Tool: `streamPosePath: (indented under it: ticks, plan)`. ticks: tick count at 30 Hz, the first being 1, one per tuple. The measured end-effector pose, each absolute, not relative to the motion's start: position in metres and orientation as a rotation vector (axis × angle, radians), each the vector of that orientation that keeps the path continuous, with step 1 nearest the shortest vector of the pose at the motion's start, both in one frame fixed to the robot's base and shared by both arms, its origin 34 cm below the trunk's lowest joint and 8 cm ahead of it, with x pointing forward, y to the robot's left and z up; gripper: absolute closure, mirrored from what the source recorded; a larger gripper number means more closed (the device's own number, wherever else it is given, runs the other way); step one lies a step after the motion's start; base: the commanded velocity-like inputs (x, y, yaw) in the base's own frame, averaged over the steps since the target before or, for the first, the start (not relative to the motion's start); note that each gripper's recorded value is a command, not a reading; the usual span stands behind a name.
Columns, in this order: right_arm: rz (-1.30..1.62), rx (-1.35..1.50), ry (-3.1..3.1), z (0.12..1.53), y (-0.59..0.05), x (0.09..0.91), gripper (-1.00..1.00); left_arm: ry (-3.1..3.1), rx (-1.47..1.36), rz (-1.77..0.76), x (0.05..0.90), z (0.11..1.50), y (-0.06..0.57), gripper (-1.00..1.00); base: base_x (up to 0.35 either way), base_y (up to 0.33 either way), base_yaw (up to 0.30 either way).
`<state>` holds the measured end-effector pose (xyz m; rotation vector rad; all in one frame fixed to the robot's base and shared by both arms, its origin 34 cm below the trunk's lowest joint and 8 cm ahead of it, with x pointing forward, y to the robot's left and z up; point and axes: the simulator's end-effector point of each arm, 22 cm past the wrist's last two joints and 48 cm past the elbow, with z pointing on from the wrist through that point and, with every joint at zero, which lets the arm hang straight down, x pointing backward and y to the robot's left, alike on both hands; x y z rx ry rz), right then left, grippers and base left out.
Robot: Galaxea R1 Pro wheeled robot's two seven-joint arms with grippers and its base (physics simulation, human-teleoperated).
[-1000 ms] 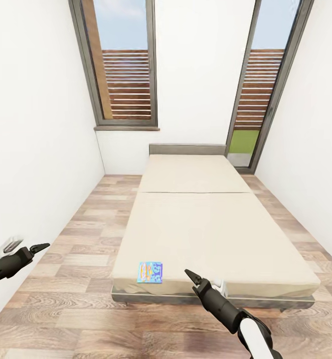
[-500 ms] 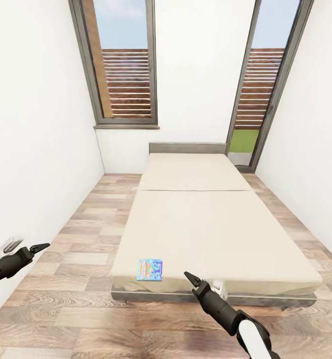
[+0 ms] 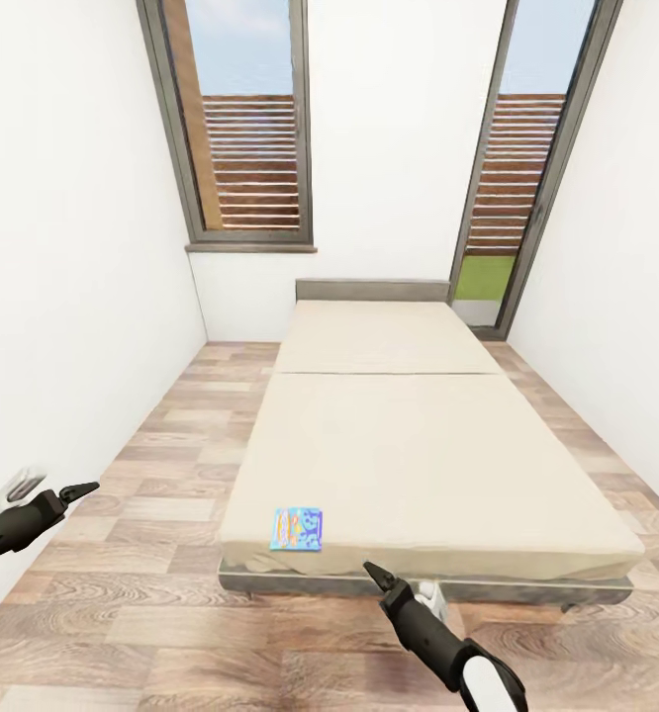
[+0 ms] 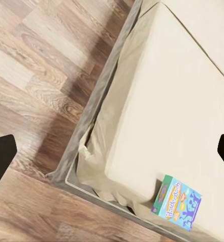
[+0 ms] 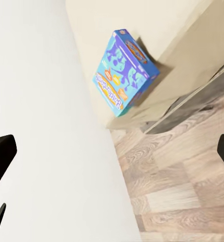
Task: Put all the toys in the child's room - the three board games (two on the bed and one on the table), the two jigsaw puzzles on the table, and the tennis ball on the table - inside the toy box on the table in the child's room.
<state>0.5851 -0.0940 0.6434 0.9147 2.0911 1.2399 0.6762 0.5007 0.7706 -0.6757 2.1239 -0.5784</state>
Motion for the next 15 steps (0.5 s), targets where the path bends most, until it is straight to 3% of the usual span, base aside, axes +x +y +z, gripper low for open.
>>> streamPosePath:
  ticks: [15]
  plan:
    - [1.185, 1.04, 2.167, 0.562, -0.082, 0.56, -1.0, 2.123, -0.679, -0.58, 0.673, 0.742, 0.501, -1.0, 0.0, 0.0, 0.0]
